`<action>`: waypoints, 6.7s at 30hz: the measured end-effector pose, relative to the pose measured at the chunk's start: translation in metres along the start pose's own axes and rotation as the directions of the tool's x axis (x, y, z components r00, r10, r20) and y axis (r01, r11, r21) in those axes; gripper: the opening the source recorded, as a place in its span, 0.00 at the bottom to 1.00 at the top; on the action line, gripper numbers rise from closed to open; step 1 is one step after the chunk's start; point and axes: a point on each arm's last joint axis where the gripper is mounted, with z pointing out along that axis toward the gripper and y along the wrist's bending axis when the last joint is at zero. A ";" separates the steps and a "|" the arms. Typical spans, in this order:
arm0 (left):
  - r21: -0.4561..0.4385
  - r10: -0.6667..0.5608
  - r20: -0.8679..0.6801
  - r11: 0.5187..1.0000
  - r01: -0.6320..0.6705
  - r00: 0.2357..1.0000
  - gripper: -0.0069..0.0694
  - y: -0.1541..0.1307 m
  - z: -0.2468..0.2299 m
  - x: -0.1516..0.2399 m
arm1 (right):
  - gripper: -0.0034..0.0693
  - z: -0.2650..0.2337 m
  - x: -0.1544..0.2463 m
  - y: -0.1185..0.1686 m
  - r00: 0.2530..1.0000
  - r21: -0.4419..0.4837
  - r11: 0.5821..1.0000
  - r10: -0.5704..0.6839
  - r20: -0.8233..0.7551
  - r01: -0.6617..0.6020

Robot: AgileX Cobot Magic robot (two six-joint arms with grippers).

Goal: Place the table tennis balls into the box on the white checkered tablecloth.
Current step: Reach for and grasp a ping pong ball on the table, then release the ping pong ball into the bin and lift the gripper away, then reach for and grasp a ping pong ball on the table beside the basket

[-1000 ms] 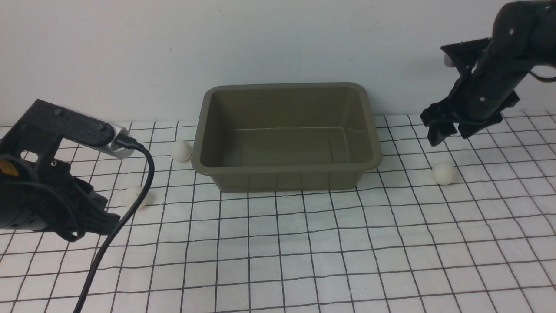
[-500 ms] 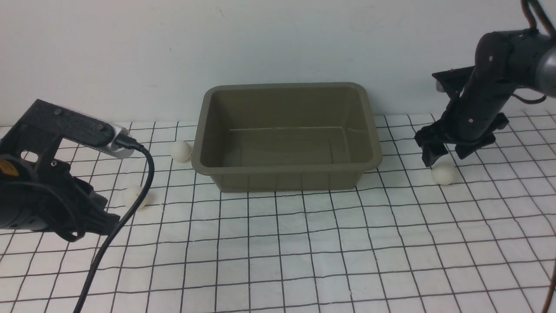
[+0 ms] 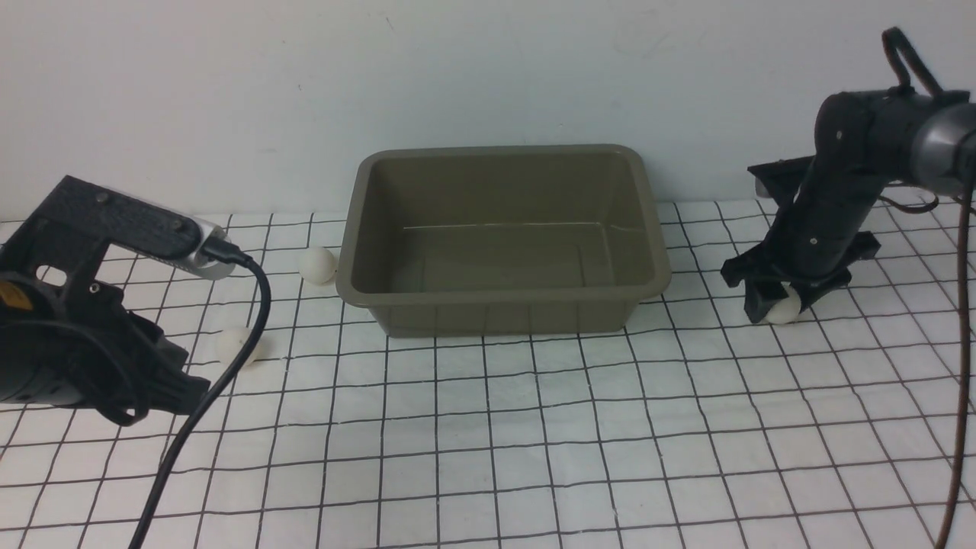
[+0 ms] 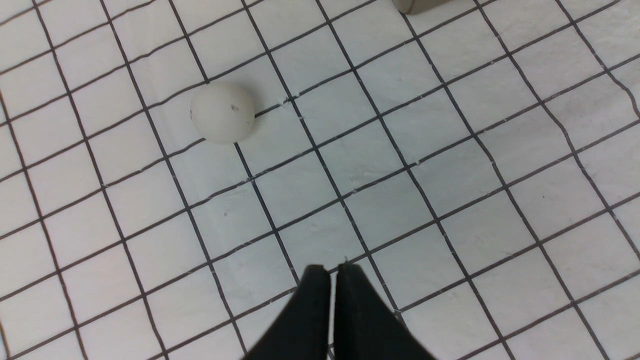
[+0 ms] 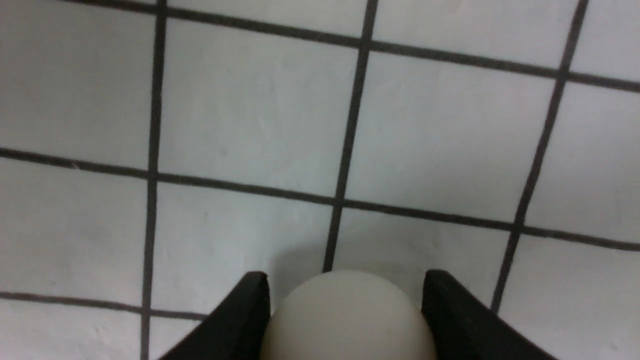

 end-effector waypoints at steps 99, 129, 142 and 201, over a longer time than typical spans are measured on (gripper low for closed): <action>-0.127 -0.257 -0.299 0.965 0.229 0.919 0.76 0.084 0.188 -0.062 | 0.76 -0.303 0.007 0.138 0.749 0.050 0.965 -0.232 0.621 0.258; -0.371 -0.373 -0.044 0.867 0.332 0.927 0.76 0.227 0.183 -0.109 | 0.76 -0.300 0.006 0.139 0.754 0.047 0.965 -0.232 0.615 0.259; -0.311 -0.397 -0.054 0.879 0.362 0.916 0.76 0.248 0.221 -0.107 | 0.76 -0.300 0.006 0.139 0.754 0.047 0.965 -0.232 0.615 0.259; -0.264 -0.406 -0.051 0.887 0.380 0.913 0.55 0.234 0.150 -0.142 | 0.72 -0.282 -0.003 0.141 0.776 0.046 0.965 -0.237 0.585 0.259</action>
